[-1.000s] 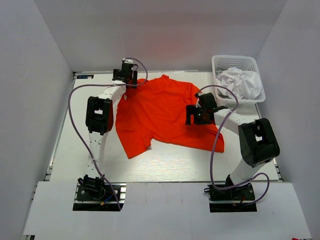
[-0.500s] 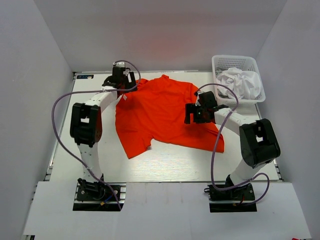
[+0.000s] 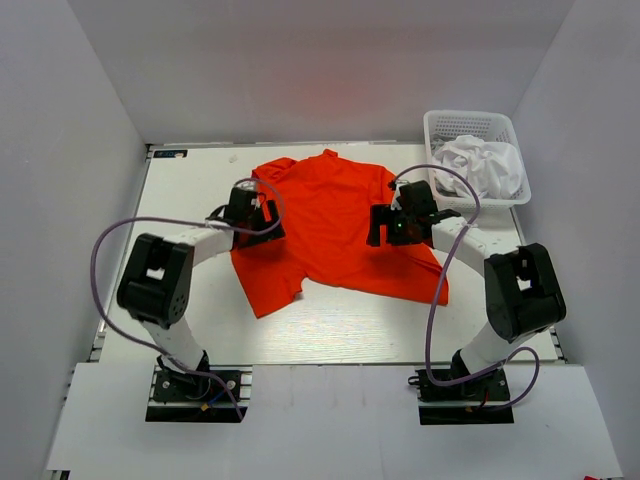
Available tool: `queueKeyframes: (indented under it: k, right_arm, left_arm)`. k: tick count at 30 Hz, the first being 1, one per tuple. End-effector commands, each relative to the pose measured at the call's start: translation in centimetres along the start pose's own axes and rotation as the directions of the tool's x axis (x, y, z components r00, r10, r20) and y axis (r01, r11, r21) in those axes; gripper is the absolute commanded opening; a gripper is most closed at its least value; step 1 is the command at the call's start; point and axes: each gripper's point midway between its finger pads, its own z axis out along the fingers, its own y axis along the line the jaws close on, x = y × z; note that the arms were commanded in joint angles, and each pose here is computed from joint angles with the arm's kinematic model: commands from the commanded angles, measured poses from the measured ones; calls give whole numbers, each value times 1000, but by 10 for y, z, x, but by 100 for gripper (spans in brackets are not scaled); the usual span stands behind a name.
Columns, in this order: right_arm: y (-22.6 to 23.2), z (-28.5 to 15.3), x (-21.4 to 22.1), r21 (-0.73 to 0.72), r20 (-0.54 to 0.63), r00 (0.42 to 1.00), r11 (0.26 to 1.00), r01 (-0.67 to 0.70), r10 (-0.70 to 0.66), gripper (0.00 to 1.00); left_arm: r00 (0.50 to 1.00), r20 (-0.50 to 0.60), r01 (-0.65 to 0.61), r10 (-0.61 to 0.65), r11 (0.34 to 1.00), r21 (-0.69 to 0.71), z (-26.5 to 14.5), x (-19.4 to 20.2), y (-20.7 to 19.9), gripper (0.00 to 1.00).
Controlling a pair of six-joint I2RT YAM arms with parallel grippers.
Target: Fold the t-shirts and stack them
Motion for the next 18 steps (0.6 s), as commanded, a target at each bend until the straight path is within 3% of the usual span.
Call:
queueKeyframes:
  k: [1, 3, 9, 12, 15, 18]
  right_arm:
    - [18, -12, -26, -55, 67, 997, 998, 33, -29, 90]
    - [22, -12, -31, -61, 78, 997, 998, 32, -27, 90]
    - [19, -6, -54, -31, 135, 991, 999, 15, -11, 90]
    - [16, -4, -67, -2, 165, 986, 1000, 8, -8, 90]
    - [18, 1, -82, -4, 182, 983, 1000, 23, -22, 90]
    - [26, 12, -87, -42, 160, 985, 997, 69, -61, 90]
  left_arm:
    - [993, -33, 101, -114, 957, -272, -37, 42, 65, 100]
    - [985, -80, 110, -150, 922, -372, -56, 68, 87, 100]
    - [974, -21, 182, -227, 827, -532, -101, 96, 122, 100]
    - [948, -12, 232, -317, 720, -654, -122, 116, 143, 100]
    - [932, 32, 278, -360, 656, -702, -140, 117, 147, 100]
    - [939, 103, 315, -328, 704, -636, -149, 85, 129, 100]
